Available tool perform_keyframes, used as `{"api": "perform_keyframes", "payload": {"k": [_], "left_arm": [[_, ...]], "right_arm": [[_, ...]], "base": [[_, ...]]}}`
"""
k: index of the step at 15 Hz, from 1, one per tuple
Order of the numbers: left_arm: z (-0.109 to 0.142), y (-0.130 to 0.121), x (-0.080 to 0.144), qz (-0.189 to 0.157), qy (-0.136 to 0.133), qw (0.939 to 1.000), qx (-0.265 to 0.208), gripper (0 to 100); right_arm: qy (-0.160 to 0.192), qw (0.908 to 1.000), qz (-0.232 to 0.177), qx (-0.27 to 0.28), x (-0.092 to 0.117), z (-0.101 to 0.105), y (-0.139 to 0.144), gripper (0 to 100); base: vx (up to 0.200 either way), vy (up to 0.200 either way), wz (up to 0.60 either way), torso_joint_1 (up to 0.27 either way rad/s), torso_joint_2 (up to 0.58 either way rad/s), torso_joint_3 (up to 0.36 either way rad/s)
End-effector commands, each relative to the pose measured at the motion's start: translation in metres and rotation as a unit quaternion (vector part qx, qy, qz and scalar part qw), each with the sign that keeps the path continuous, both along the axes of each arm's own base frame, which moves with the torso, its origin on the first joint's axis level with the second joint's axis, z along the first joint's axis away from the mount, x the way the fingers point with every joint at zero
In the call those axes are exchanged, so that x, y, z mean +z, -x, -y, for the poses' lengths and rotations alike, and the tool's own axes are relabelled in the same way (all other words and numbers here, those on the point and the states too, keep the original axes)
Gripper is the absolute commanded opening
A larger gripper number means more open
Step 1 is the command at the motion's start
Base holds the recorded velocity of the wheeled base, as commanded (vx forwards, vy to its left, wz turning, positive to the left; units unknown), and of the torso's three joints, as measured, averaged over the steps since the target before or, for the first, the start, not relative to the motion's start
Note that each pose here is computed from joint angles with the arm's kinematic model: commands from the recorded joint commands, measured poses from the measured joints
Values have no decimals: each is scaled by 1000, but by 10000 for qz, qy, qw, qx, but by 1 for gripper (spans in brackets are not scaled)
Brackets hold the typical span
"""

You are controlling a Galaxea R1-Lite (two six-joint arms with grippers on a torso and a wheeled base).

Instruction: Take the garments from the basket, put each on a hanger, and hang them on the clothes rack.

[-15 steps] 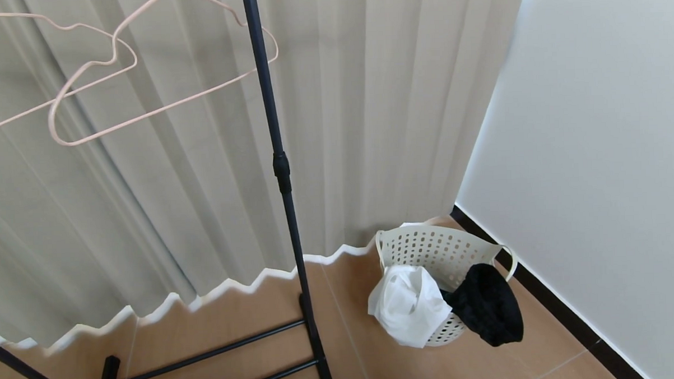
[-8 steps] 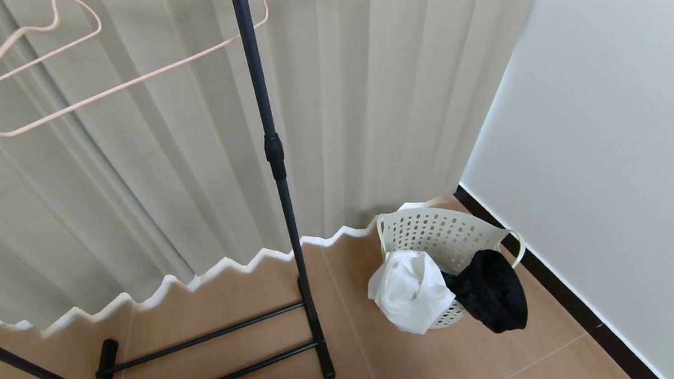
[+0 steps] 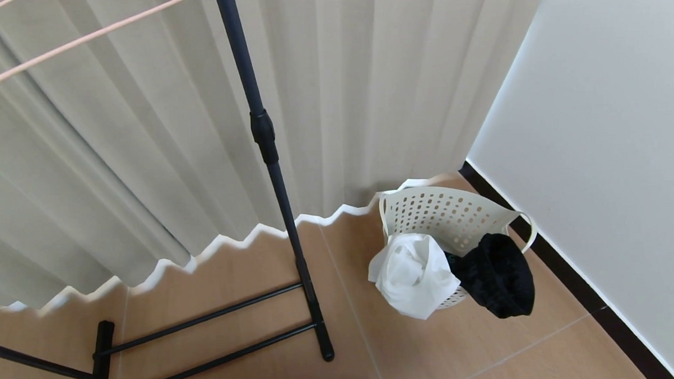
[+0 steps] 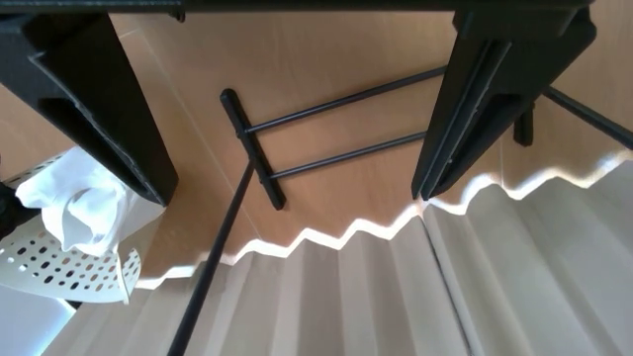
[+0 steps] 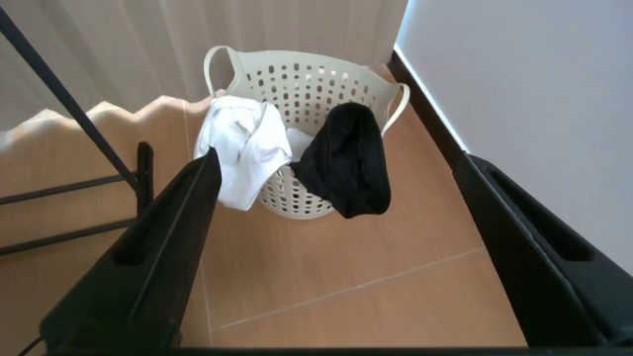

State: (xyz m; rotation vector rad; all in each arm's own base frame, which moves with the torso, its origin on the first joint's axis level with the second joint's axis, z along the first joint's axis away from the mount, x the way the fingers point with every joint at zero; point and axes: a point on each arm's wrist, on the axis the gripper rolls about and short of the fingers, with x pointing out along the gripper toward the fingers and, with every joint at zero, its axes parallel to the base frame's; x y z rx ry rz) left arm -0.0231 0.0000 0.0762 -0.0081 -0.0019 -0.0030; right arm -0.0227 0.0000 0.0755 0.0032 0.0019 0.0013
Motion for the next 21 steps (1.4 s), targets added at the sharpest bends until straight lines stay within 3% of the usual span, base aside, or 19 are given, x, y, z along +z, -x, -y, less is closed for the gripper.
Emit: {"api": "perform_keyframes", "payload": {"k": [1,21], "left_arm": [[0,0,0,-2,13,10000,0,100],[0,0,0,-2,6,10000,0,100]], "right_arm": [[1,10000,2,1,0,0,0,100],[8,10000,-13,1,0,0,0,100]], "base": [[0,0,0,2,7,-203],[0,0,0,2,4,-197]]}}
